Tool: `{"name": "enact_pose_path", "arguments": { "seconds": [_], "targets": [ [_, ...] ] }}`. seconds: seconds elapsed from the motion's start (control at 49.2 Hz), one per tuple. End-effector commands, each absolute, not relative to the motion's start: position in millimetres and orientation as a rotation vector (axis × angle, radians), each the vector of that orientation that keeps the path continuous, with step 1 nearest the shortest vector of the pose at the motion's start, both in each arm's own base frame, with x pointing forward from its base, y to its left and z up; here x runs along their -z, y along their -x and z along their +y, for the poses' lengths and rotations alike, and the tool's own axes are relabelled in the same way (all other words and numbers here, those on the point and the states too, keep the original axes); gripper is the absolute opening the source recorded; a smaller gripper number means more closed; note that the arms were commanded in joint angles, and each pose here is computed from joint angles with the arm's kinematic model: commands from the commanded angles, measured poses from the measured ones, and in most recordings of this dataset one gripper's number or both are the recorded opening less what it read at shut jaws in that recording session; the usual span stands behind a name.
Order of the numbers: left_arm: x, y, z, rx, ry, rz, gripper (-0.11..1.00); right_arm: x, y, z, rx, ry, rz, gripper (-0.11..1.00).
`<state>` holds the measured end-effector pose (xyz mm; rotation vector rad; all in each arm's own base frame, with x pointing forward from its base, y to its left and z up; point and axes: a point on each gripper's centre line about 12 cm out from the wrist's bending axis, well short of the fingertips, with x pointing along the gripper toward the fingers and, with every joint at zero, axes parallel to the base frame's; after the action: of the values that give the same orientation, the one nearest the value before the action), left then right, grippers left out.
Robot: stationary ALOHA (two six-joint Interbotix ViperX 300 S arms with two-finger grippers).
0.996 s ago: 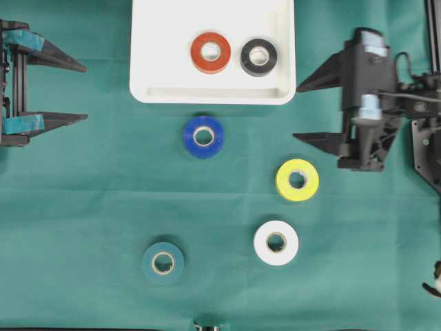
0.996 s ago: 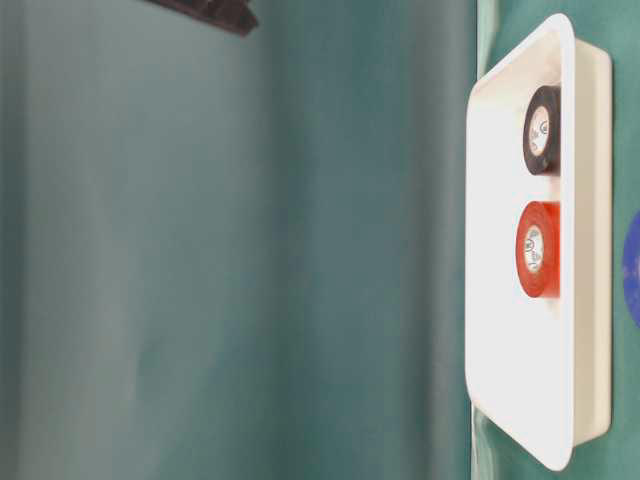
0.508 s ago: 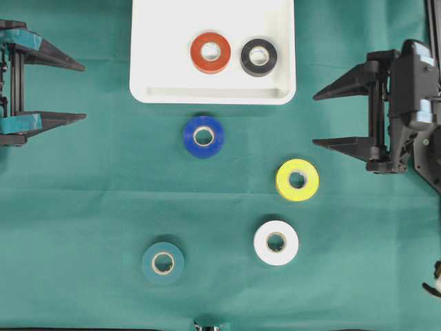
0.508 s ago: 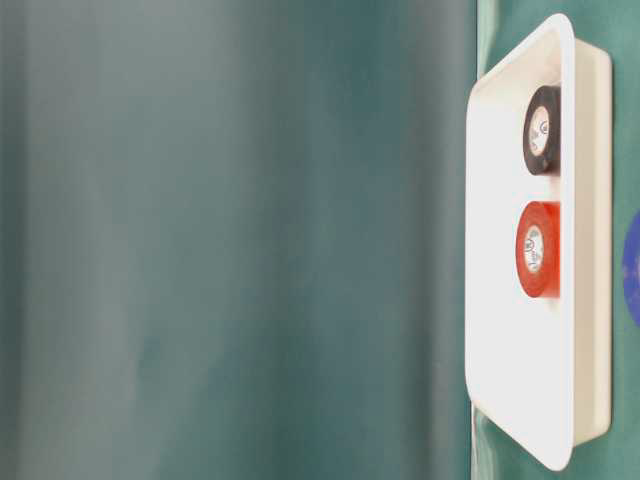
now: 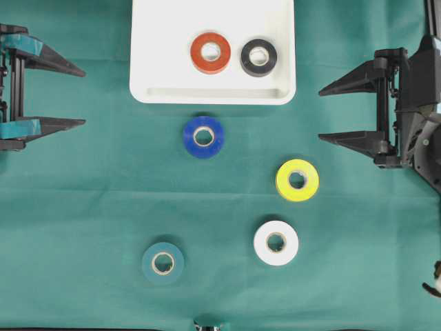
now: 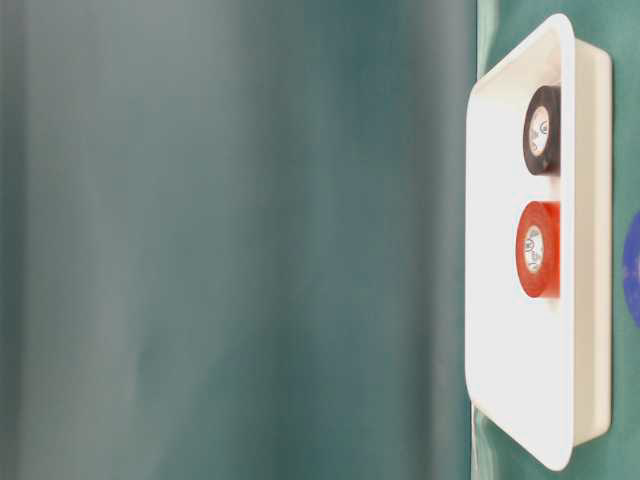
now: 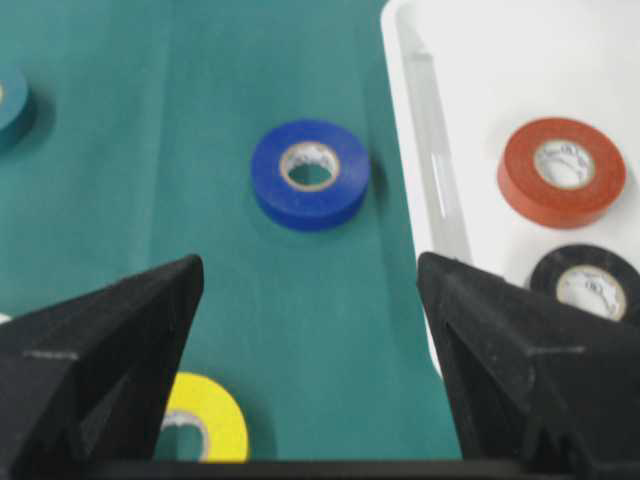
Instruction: Pick up the tape from a random location and place it into the white case.
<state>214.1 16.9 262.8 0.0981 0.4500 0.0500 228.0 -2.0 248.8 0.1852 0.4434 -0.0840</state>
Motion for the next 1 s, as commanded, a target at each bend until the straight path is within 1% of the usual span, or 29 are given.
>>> {"name": "enact_pose_path", "arguments": {
  "seconds": [0.0,0.305,0.528,0.772,0.975],
  "targets": [
    [-267.0,-215.9,16.3,-0.048,-0.096,0.438,0.99,-255.1,-230.0,-1.2,0.076,-0.185,0.42,0.82],
    [-267.5,-216.2,8.0,-0.011,-0.102,0.432,0.99,-255.4,-229.8,-1.2,0.076,-0.185,0.419,0.82],
    [-266.5,-216.4,-2.7,0.025,-0.052,0.434,0.99,-256.0,-230.0,-1.2,0.076,-0.185,0.417,0.82],
    [-267.1,-216.4,-23.7,0.113,-0.041,0.427,0.99,-257.0,-230.0,-1.2,0.076,-0.185,0.414,0.82],
    [-264.7,-218.7,-25.0,0.117,-0.038,0.437,0.99,-256.3,-230.0,-1.3,0.077,-0.183,0.418,0.82]
  ]
}}
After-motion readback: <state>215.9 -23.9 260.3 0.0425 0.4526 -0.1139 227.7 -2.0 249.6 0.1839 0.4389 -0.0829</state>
